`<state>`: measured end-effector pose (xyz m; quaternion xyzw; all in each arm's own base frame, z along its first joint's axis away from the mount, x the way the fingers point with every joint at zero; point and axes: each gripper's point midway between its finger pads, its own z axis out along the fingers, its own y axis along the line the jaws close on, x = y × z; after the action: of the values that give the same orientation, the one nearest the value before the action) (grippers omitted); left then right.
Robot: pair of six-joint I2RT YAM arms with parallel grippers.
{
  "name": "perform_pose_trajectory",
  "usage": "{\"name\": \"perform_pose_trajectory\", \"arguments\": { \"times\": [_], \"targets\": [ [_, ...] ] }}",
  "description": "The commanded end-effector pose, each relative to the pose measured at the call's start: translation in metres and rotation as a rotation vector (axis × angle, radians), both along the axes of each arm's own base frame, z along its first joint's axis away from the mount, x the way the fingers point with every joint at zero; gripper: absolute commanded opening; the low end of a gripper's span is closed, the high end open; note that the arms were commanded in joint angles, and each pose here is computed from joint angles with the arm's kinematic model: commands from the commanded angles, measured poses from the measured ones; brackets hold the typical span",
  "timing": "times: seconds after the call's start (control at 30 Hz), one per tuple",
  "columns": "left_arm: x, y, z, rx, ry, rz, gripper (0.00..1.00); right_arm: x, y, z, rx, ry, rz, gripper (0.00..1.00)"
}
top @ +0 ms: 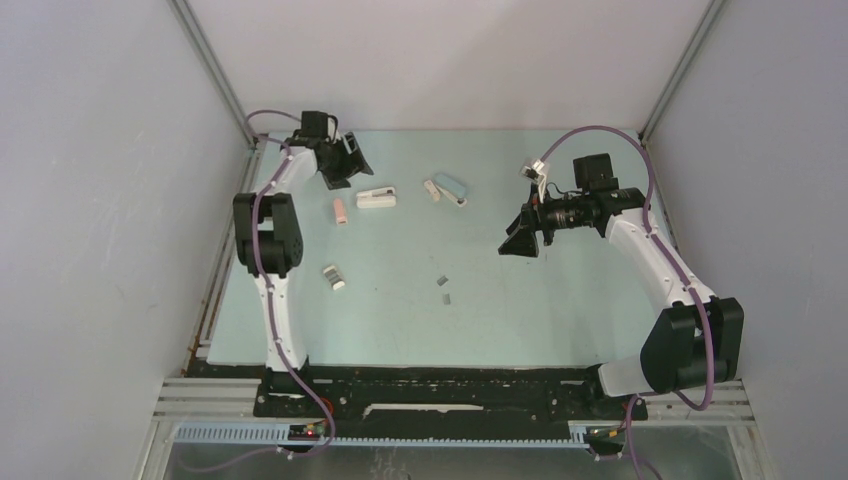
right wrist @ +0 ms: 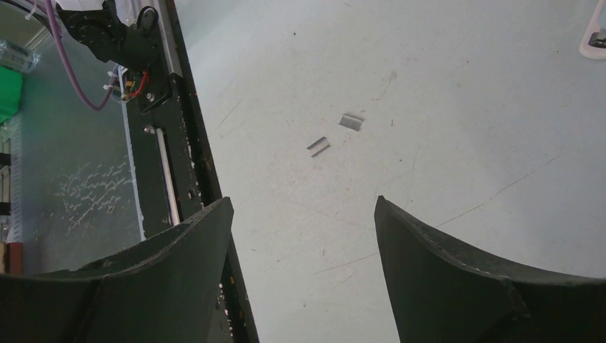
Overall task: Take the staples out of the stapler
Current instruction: Move the stapler to the center of the board.
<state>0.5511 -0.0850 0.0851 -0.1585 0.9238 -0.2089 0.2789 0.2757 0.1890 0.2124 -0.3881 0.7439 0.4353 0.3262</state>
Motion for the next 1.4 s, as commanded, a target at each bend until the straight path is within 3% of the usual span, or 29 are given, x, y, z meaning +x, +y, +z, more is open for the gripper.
{"name": "perform_pose_trajectory", "arguments": {
  "times": [0.0, 0.2, 0.4, 0.63, 0.8, 1.13, 1.37],
  "targets": [
    [0.005, 0.002, 0.012, 0.079, -0.033, -0.085, 0.76, 0.000, 0.001, 0.005, 0.003, -0.040, 0.015, 0.82],
    [0.007, -0.005, 0.011, 0.182, -0.033, -0.243, 0.75, 0.000, 0.000, 0.005, 0.002, -0.039, 0.011, 0.82],
    [0.003, -0.013, -0.005, 0.174, 0.013, -0.318, 0.71, 0.001, 0.000, 0.005, 0.001, -0.037, 0.008, 0.83],
    [-0.006, -0.028, -0.016, 0.115, 0.050, -0.359, 0.53, 0.002, -0.001, 0.006, 0.003, -0.040, 0.005, 0.83],
    [-0.020, -0.041, -0.020, 0.089, 0.085, -0.398, 0.46, 0.000, -0.001, 0.009, 0.010, -0.044, 0.007, 0.83],
    [-0.062, -0.064, -0.002, 0.059, 0.124, -0.431, 0.45, -0.004, 0.002, 0.014, 0.018, -0.060, 0.019, 0.83],
    [-0.050, -0.064, 0.012, 0.085, 0.053, -0.386, 0.47, -0.004, 0.001, 0.018, 0.022, -0.069, 0.016, 0.83]
  ]
}}
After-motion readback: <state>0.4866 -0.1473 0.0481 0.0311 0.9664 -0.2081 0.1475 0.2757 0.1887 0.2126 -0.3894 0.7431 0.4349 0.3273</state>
